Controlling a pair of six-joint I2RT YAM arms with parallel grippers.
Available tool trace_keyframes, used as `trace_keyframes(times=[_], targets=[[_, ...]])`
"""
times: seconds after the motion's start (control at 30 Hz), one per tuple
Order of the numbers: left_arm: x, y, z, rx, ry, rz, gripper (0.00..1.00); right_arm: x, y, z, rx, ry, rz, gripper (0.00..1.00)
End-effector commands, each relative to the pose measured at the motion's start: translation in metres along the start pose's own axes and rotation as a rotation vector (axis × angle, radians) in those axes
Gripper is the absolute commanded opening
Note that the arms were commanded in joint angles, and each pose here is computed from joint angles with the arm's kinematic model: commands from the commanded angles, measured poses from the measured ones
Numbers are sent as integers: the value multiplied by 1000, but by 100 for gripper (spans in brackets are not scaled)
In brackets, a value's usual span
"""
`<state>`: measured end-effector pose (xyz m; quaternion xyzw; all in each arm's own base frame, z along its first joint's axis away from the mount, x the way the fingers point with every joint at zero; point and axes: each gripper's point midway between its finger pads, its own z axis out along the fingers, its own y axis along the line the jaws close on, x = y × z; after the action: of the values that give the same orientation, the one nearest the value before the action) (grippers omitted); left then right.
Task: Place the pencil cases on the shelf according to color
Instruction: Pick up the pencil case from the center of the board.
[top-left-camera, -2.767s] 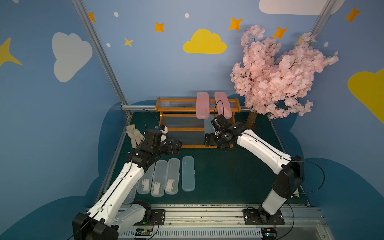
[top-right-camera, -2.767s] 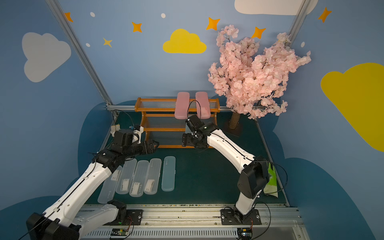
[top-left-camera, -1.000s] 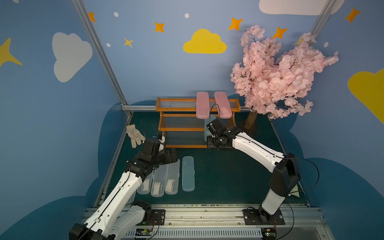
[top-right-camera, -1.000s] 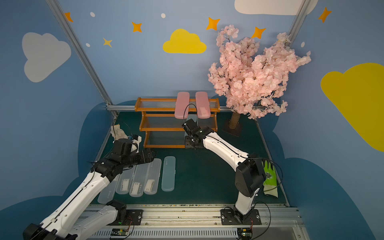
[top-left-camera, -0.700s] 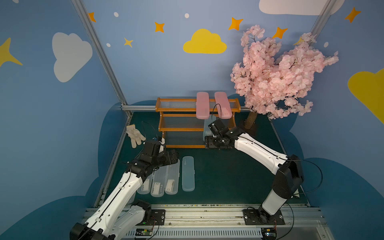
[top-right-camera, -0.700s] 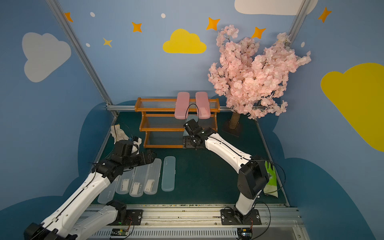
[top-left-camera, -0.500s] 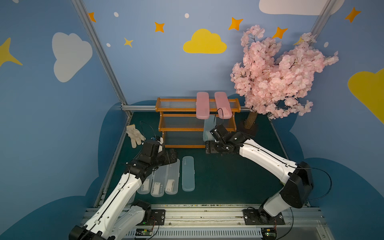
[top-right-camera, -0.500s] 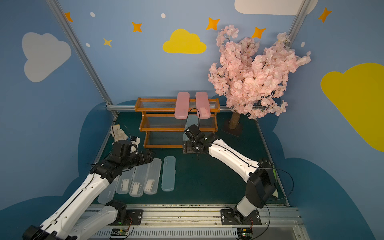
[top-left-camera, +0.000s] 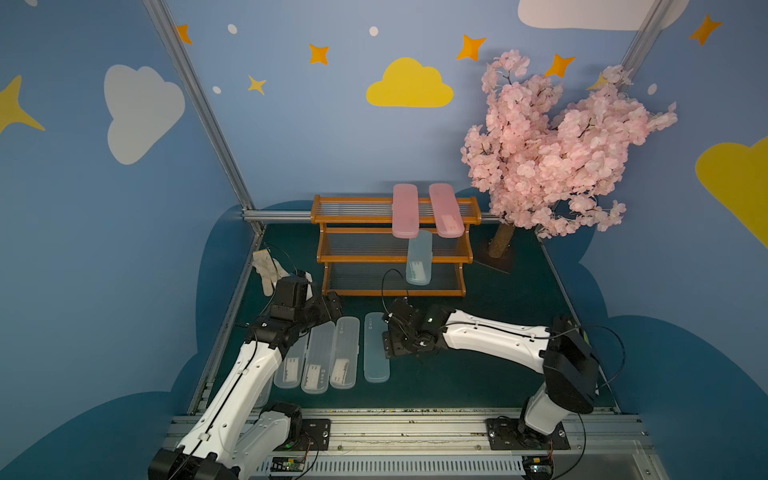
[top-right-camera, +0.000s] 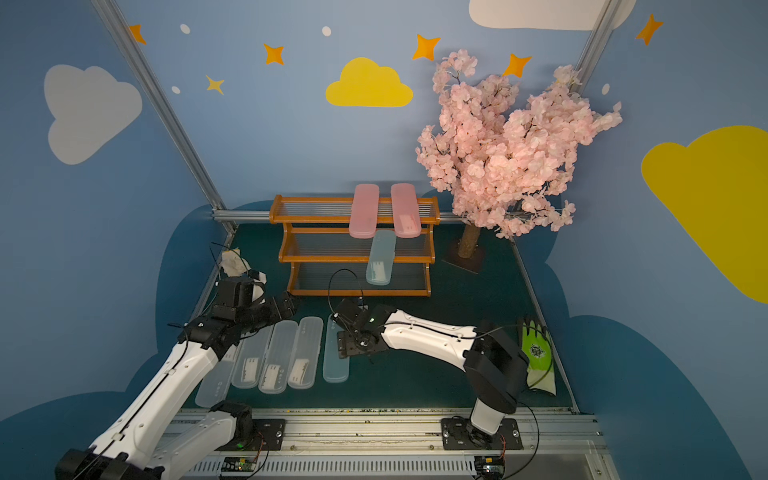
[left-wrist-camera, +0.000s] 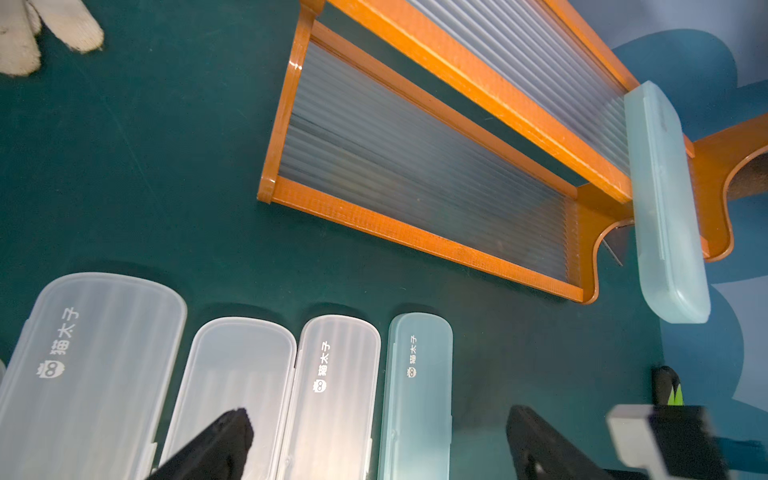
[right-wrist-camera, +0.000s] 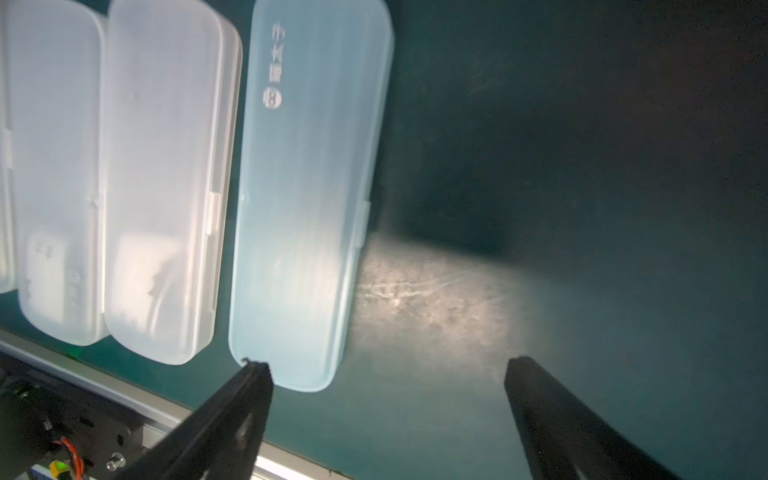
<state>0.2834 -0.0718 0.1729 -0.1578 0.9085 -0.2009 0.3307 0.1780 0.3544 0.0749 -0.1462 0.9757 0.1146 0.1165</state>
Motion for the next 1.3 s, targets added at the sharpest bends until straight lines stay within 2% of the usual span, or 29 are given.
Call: trace_keyframes(times=[0.0,0.1,0.27,0.47,0.63,0.83,1.27], targets=[[-1,20,-7,-65,-23,-35,100,4,29,11,-46,57,-6,95],[-3,37,-13,-118,-61,-85,100,10,41,21,-48,104,-14,96],[-5,45,-16,-125,-96,-114,100,17,39,35,6,147,-27,98],[-4,44,-10,-112,-71,-112,100,23,30,48,96,197,-63,99],[-2,42,-7,-103,-57,-113,100,28,12,51,158,214,-63,99],[0,38,-4,-79,-36,-119,100,33,-21,39,237,192,-64,97],[4,36,-4,-57,-28,-150,100,41,-21,8,126,118,-126,97]])
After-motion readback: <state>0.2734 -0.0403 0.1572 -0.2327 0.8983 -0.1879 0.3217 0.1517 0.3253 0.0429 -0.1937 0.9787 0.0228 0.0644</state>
